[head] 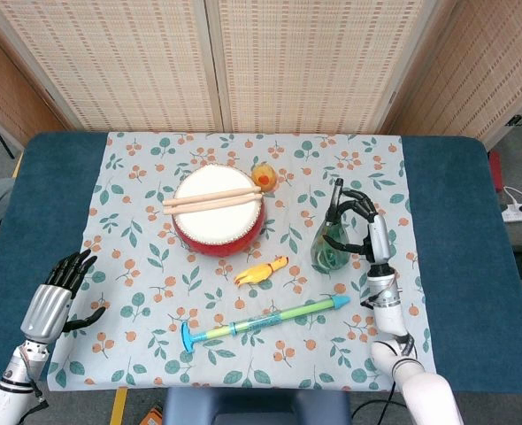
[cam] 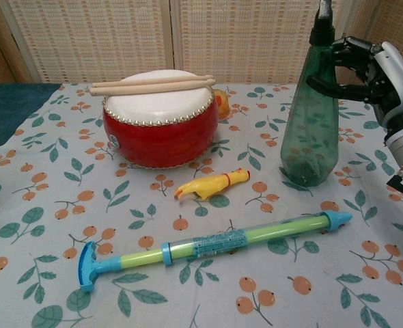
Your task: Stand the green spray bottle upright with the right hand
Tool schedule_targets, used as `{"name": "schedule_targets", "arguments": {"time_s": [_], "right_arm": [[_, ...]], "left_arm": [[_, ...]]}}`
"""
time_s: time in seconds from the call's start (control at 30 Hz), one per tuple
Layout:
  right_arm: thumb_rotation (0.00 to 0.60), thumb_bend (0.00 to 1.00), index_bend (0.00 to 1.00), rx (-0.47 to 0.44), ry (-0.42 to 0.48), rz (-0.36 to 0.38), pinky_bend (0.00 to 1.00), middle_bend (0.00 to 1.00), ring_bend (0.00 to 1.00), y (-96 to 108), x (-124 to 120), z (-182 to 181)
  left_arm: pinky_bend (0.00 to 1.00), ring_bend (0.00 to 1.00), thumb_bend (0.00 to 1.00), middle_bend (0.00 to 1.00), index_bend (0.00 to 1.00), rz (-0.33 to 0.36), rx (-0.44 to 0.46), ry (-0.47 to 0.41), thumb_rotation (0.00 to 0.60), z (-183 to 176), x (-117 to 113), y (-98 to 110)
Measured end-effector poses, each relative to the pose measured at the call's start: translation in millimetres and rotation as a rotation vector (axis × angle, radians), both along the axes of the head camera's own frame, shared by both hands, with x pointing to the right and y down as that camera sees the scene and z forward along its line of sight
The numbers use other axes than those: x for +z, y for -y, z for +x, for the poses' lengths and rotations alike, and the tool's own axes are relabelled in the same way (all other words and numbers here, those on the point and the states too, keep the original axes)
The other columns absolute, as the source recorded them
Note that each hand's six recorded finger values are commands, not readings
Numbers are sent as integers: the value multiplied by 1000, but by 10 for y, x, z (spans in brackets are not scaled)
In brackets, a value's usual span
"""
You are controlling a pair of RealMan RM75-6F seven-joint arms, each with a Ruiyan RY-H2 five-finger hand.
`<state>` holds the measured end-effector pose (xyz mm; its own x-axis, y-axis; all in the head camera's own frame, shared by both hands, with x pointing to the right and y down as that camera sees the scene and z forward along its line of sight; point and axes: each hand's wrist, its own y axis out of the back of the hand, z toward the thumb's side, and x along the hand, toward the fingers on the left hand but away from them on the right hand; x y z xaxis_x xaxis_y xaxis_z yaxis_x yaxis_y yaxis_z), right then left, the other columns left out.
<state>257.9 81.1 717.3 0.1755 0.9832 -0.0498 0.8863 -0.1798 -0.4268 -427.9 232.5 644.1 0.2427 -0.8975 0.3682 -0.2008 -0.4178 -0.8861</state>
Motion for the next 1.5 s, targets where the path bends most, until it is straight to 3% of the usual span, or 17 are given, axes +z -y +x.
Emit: {"name": "schedule_targets", "arguments": {"time_s": [0.3,0.9,1.27,1.5], "right_arm": [[600,0,219,-22,-38,-17,176,412,109,-39,29,59],[600,0,26,-89,-85,2,160,300,28,-116,-26,112],[600,0,0,-75,-104,-10,114,225,0,-137,-44,289],[600,0,0,-84,-198,-35,97,193,0,-181,-47,555]], "left_arm": [[97,0,190,0,0,-5,2,3,600,7,-13,-14],[97,0,190,0,0,-2,12,-7,600,26,-43,-30],[97,0,192,0,0,-1,19,-6,600,34,-67,-46],[98,0,191,0,0,-19,29,5,600,55,-59,-78]]}}
